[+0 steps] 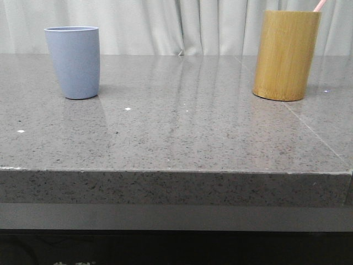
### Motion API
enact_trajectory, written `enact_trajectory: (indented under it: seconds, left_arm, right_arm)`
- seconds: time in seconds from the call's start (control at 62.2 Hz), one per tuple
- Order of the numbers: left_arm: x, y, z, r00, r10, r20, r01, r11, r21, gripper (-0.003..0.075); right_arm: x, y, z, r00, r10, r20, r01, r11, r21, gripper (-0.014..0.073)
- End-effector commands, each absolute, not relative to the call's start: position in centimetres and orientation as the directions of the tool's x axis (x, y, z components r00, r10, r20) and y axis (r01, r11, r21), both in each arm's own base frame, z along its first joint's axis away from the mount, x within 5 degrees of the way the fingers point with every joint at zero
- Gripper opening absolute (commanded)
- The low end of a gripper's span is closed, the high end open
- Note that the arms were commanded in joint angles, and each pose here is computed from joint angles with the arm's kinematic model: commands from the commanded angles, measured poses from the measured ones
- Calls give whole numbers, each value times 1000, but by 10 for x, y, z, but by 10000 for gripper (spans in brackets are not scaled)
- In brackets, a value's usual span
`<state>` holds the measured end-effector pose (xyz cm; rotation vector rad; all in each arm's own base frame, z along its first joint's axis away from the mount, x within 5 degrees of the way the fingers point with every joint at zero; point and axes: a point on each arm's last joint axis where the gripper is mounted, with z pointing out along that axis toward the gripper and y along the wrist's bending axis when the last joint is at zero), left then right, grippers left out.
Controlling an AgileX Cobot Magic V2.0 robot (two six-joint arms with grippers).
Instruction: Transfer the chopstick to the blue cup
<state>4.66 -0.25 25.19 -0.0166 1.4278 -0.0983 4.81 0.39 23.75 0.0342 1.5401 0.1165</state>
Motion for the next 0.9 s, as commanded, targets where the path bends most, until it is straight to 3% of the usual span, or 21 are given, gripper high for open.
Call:
enact_trajectory:
  seconds: [0.0,0.177,0.386,0.531,0.885]
  left_arm:
    - [33,-2,295,261,-91,-961,67,995,-76,-19]
    - [25,-3,349,204,-87,-975,73,995,-73,-19]
    - [41,-4,395,48,-76,-996,72,995,-72,-19]
    - [61,-6,398,-24,-83,-996,73,994,-84,-19]
    - [96,-7,383,-174,-66,-983,63,995,-78,-18]
  right_arm:
    - [34,3,283,170,58,-984,-52,997,50,-68]
    - [31,3,334,112,-3,-994,-43,999,-8,-68]
    - [60,5,367,-107,-12,-994,-59,998,-6,-68]
    - [87,6,362,-254,-17,-967,-64,998,-1,-68]
    - [127,5,341,-437,-34,-899,-61,998,-8,-66]
